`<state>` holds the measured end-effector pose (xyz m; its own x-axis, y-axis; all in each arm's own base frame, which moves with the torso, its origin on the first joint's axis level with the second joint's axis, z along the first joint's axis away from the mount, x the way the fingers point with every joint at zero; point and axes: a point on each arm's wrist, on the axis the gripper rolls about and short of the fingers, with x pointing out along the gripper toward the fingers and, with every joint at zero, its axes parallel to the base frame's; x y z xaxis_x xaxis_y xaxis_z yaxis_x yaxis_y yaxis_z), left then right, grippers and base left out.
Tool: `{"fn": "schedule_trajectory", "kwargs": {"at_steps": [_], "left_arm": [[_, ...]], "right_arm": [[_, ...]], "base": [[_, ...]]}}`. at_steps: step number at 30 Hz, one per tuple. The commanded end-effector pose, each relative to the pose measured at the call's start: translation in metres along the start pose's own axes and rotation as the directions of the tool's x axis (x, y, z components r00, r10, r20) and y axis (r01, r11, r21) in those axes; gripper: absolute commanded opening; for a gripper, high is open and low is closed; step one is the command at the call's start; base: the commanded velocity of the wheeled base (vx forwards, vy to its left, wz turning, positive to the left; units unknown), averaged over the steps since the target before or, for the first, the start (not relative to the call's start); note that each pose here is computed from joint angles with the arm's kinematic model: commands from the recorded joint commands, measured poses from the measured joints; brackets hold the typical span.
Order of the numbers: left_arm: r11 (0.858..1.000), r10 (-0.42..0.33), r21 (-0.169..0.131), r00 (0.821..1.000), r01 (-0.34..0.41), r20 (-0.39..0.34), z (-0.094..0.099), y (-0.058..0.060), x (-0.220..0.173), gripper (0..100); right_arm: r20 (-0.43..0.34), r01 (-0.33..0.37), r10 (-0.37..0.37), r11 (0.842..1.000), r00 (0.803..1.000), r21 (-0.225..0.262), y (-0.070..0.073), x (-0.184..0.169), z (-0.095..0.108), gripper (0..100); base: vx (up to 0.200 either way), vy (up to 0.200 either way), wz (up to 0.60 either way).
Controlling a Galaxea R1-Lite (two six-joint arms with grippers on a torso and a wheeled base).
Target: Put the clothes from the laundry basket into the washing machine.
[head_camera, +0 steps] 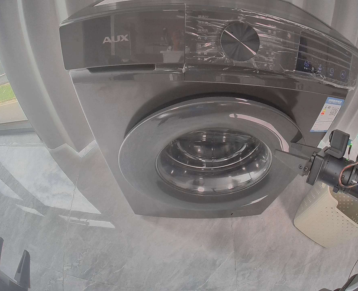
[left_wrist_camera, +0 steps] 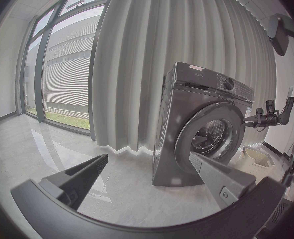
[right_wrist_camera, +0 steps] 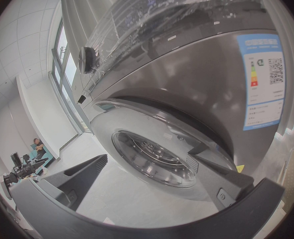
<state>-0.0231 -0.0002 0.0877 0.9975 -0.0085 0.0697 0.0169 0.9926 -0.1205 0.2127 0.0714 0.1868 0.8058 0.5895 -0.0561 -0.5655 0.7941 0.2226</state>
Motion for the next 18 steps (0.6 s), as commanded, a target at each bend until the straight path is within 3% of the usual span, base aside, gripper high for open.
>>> {"fn": "schedule_trajectory", "kwargs": {"at_steps": [1, 18], "left_arm": [[1.000, 0.001, -0.001, 1.000, -0.001, -0.001, -0.0051, 0.0006, -0.0003, 100], [1.000, -0.001, -0.012, 1.000, 0.001, -0.001, -0.0051, 0.0006, -0.0003, 100]], "right_arm": [[0.009, 0.000, 0.000, 1.000, 1.000, -0.004, 0.0003, -0.0004, 0.0015, 100], [0.021, -0.002, 0.002, 1.000, 1.000, -0.012, 0.0013, -0.0013, 0.0046, 100]], "base": [[0.000, 0.000, 0.00], [0.000, 0.000, 0.00]]}}
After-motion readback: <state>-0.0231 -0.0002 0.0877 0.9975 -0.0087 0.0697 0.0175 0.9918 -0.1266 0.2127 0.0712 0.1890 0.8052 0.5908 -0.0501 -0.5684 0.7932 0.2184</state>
